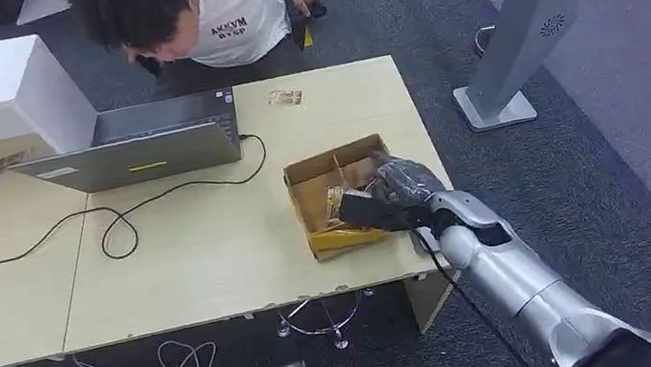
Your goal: Pass the card to the sensor for recognition and then transmit it.
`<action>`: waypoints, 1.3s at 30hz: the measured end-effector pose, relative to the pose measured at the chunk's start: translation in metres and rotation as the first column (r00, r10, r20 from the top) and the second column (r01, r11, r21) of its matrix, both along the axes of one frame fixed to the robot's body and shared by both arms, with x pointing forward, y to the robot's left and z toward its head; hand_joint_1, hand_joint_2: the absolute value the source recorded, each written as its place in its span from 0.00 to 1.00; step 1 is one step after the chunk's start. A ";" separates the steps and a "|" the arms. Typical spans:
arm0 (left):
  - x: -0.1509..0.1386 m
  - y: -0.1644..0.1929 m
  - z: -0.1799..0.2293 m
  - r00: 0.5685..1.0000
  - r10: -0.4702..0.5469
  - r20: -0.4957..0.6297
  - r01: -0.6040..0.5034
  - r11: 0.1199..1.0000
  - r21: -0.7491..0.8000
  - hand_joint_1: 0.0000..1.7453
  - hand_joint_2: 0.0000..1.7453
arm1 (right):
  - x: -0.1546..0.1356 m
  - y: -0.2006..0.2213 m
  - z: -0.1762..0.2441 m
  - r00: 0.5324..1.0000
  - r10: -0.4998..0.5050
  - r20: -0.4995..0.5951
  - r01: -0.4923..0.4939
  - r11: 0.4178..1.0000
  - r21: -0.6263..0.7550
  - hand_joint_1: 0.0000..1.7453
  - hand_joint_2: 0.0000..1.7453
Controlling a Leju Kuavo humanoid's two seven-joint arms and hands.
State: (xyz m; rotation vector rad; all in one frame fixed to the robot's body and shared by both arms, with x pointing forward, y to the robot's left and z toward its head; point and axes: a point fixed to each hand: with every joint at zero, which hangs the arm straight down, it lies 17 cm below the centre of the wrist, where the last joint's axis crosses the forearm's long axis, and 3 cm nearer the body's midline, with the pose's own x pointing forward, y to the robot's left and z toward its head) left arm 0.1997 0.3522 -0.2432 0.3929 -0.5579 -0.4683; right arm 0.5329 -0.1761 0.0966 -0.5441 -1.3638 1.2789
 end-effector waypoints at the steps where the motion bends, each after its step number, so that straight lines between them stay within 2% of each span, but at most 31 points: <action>1: 0.001 0.000 0.000 1.000 -0.001 0.005 0.001 1.000 0.002 0.00 0.00 | 0.006 0.001 0.011 1.000 0.005 0.025 -0.005 1.000 0.007 1.00 1.00; 4: 0.003 0.000 0.002 1.000 -0.010 0.018 0.010 1.000 0.005 0.00 0.00 | 0.028 -0.004 0.056 0.993 0.004 0.116 -0.006 1.000 0.023 1.00 1.00; 9: 0.004 -0.005 0.003 0.999 -0.039 0.033 0.038 0.999 0.004 0.00 0.00 | 0.068 -0.022 0.164 0.952 0.000 0.305 -0.012 0.999 0.039 1.00 1.00; 14: 0.005 -0.007 0.003 0.998 -0.054 0.040 0.054 0.999 0.003 0.00 0.00 | 0.085 -0.036 0.251 0.898 -0.005 0.440 -0.018 0.999 0.049 1.00 1.00; 17: 0.006 -0.008 0.004 0.997 -0.058 0.041 0.058 0.998 0.003 0.00 0.00 | 0.089 -0.037 0.287 0.869 0.010 0.495 -0.032 0.999 0.036 1.00 1.00; 21: 0.008 -0.009 0.004 0.997 -0.065 0.043 0.065 0.998 0.000 0.00 0.00 | 0.094 -0.033 0.307 0.853 0.041 0.520 -0.053 0.999 0.008 1.00 1.00; 25: 0.011 -0.012 0.005 0.996 -0.078 0.043 0.078 0.997 -0.009 0.00 0.00 | 0.104 -0.026 0.307 0.864 0.060 0.500 -0.063 0.998 -0.011 1.00 1.00; 32: 0.017 -0.011 0.006 0.995 -0.090 0.035 0.091 0.996 -0.010 0.00 0.00 | 0.122 -0.010 0.283 0.907 0.070 0.415 -0.049 0.997 -0.060 1.00 1.00; 35: 0.020 -0.010 0.005 0.991 -0.133 0.003 0.133 0.991 -0.027 0.00 0.00 | 0.126 0.000 0.273 0.930 0.073 0.360 -0.049 0.996 -0.075 1.00 1.00; 39: 0.039 0.012 0.013 0.989 -0.151 0.002 0.151 0.988 -0.023 0.00 0.00 | 0.129 0.017 0.269 0.947 0.077 0.311 -0.052 0.995 -0.091 1.00 1.00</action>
